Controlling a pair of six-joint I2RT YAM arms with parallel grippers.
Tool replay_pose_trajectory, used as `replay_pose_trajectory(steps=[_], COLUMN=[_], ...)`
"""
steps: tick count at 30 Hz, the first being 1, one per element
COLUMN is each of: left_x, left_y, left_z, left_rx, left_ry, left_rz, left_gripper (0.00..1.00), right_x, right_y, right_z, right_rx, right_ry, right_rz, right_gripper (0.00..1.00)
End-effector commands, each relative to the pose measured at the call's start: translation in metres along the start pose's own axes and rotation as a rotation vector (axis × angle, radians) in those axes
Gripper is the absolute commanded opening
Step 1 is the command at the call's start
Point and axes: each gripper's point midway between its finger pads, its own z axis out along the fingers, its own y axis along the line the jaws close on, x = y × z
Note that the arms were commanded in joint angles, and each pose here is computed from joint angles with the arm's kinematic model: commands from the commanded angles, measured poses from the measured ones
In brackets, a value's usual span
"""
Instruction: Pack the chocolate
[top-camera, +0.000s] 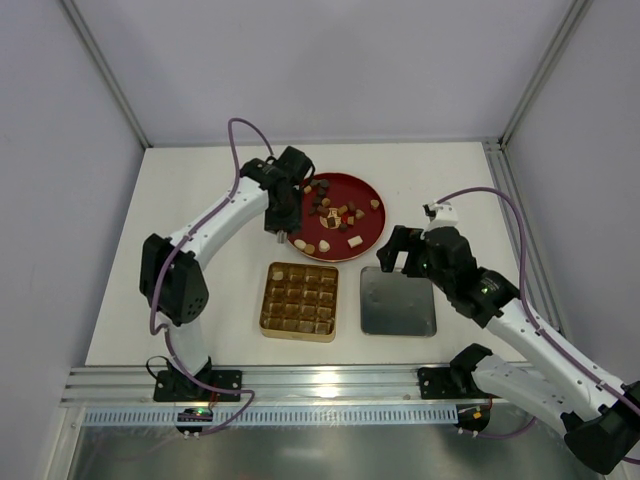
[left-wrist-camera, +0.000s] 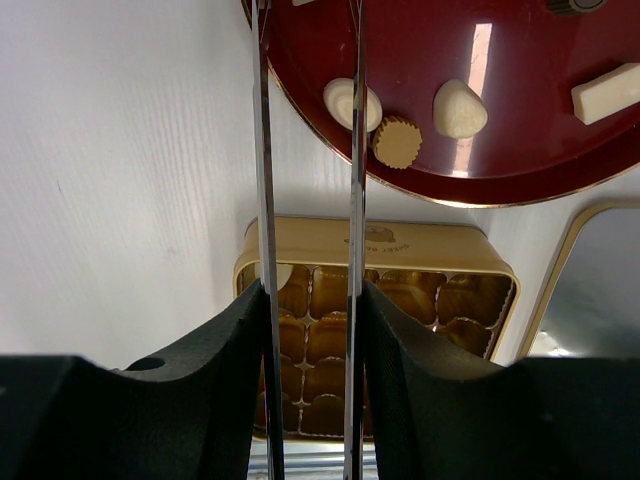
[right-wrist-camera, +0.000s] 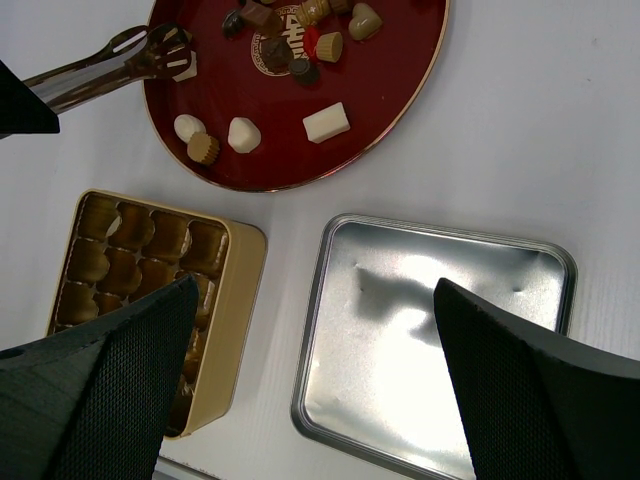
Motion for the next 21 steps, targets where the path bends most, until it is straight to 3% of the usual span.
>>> replay_pose_trajectory(steps=[1,21], left_x=[-0.009,0.003], left_y=[0.000,-0.004], left_z=[0.003,0.016], left_rx=[-0.005,0.005], left_ry=[-0.037,0.013], left_rz=[-0.023,-0.032], left_gripper=[0.40,0.40], right_x=[-0.010,-0.010], right_y=[0.002,0.002], right_z=[-0.004,-0.004], right_rx=[-0.010,-0.010], right_ry=[-0.038,-0.038], right_rz=[-0.010,-0.011], right_gripper=[1.00,1.00])
